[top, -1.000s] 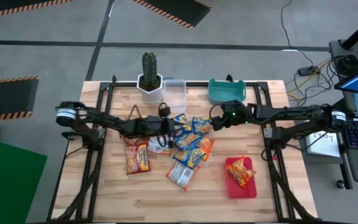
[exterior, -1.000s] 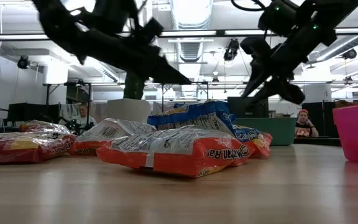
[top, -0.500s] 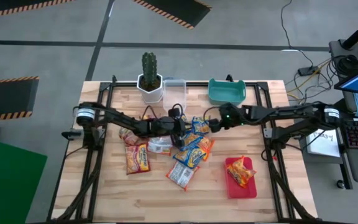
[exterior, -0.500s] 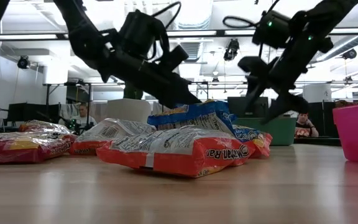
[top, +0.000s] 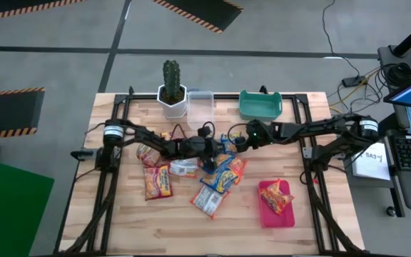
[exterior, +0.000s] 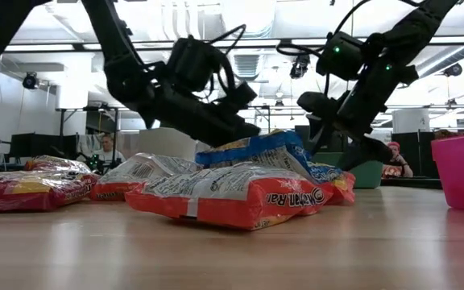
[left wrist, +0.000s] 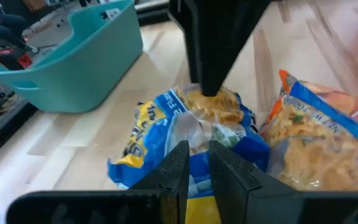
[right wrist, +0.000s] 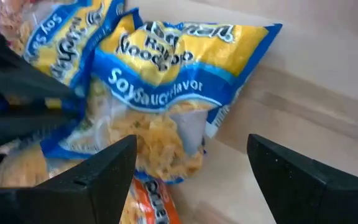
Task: Sort Maruchan noodles
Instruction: Put the blue noodle pack into the green bin, then put the orange noodle pack into the transparent bin
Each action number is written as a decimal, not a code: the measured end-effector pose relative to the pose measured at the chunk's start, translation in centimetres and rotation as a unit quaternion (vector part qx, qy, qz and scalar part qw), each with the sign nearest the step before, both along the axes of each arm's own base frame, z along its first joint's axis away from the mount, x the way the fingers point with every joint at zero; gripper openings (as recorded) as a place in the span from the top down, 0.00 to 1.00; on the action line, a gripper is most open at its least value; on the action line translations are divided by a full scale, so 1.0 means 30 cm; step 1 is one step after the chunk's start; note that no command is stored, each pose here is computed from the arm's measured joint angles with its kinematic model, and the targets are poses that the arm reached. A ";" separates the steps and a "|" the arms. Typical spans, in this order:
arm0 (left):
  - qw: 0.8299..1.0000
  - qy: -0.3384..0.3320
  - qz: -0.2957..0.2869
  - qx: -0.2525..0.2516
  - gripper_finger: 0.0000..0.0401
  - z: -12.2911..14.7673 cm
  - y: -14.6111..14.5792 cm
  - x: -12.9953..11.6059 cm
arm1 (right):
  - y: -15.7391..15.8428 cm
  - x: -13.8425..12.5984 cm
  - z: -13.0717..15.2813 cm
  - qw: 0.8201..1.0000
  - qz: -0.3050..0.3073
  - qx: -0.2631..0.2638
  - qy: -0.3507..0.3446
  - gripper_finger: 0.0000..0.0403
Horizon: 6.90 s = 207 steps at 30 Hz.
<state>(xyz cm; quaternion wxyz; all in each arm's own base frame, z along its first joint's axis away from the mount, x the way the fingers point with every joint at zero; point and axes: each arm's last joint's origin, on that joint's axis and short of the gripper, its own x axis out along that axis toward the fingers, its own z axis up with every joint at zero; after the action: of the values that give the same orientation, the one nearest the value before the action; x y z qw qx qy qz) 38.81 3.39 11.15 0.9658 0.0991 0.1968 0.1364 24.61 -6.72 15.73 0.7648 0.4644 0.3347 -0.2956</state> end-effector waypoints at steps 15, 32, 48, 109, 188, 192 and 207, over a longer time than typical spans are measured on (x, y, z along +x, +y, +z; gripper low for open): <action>0.997 0.074 0.012 -0.028 0.89 -0.054 0.003 0.026 | -0.033 -0.007 0.003 1.000 -0.007 -0.011 -0.003 0.26; 0.996 0.083 0.012 -0.028 0.89 -0.060 0.002 0.023 | -0.099 0.083 -0.094 0.995 0.031 -0.074 -0.056 0.29; 0.996 0.084 0.011 -0.028 0.89 -0.061 0.002 0.022 | -0.096 0.089 -0.080 0.993 0.044 -0.077 -0.073 0.81; 0.987 -0.143 -0.013 0.073 0.89 0.543 -0.041 -0.591 | -0.199 0.053 0.609 0.976 -0.099 -0.130 0.147 0.98; 0.994 -0.100 -0.003 0.039 0.89 0.506 -0.041 -0.585 | -0.402 -0.093 0.367 0.918 -0.103 -0.194 0.331 0.53; 0.995 -0.095 0.005 0.009 0.89 0.496 -0.041 -0.586 | -0.303 -0.074 0.432 0.933 -0.085 -0.216 0.274 0.53; 0.994 -0.058 0.034 -0.081 0.89 0.454 -0.042 -0.597 | 0.122 0.076 0.307 0.933 0.109 -0.342 0.011 0.53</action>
<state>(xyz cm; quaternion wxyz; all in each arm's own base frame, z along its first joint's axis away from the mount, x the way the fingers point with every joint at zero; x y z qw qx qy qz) 20.91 2.12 24.75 0.9753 0.0055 0.1545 0.1577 26.89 -3.05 24.93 0.9012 0.1321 0.2702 -0.3120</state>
